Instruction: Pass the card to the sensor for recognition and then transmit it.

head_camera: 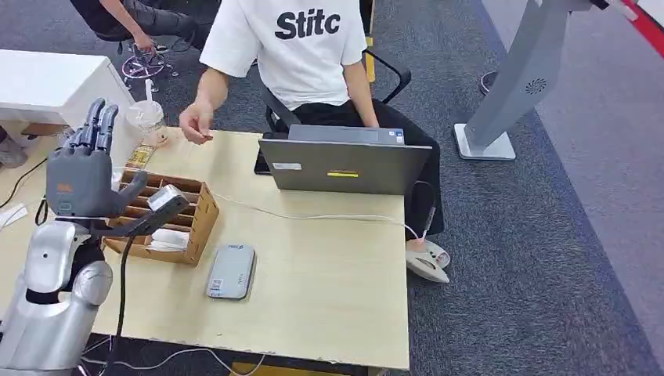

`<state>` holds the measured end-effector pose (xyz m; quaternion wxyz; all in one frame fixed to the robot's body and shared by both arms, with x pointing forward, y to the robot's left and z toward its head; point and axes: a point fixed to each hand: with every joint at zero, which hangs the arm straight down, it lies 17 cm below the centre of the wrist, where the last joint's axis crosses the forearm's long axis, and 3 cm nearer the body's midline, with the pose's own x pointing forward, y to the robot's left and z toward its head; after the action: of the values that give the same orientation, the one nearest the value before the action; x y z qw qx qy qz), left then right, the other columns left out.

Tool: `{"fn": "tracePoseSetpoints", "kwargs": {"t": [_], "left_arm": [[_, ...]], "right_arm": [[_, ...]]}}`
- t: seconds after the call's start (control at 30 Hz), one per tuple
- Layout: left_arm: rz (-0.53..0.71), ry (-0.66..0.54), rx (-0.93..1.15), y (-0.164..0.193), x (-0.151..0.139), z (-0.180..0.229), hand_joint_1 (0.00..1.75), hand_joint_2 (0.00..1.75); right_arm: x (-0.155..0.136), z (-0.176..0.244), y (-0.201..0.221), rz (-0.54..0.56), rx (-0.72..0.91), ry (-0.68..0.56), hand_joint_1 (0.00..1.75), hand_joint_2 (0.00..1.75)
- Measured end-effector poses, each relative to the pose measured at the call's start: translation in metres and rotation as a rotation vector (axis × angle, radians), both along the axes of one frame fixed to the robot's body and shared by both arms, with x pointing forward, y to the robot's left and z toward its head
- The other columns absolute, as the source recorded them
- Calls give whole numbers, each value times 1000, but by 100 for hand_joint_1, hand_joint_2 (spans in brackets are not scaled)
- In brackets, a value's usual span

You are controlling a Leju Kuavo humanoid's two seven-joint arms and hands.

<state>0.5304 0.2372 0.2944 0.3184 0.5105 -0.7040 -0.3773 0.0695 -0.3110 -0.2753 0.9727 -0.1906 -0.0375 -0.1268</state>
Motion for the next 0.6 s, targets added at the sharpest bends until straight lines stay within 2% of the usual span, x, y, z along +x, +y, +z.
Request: {"fn": "tracePoseSetpoints", "kwargs": {"t": [0.1,0.33,0.4,0.5,0.6], "left_arm": [[-48,95,-27,-9,-3,-21,0,175],[-74,140,-43,-14,-11,-37,0,175],[-113,205,-53,-19,-15,-52,0,175],[-227,364,-117,-26,-38,-94,0,175],[-303,466,-166,-21,-69,-127,0,175]], "right_arm": [[1,0,0,-6,1,-6,0,175],[1,0,0,-8,0,-10,0,175],[1,0,0,-17,0,-12,0,175],[-1,0,-1,-27,1,-13,0,175],[-1,0,-1,-35,0,-18,0,175]]}}
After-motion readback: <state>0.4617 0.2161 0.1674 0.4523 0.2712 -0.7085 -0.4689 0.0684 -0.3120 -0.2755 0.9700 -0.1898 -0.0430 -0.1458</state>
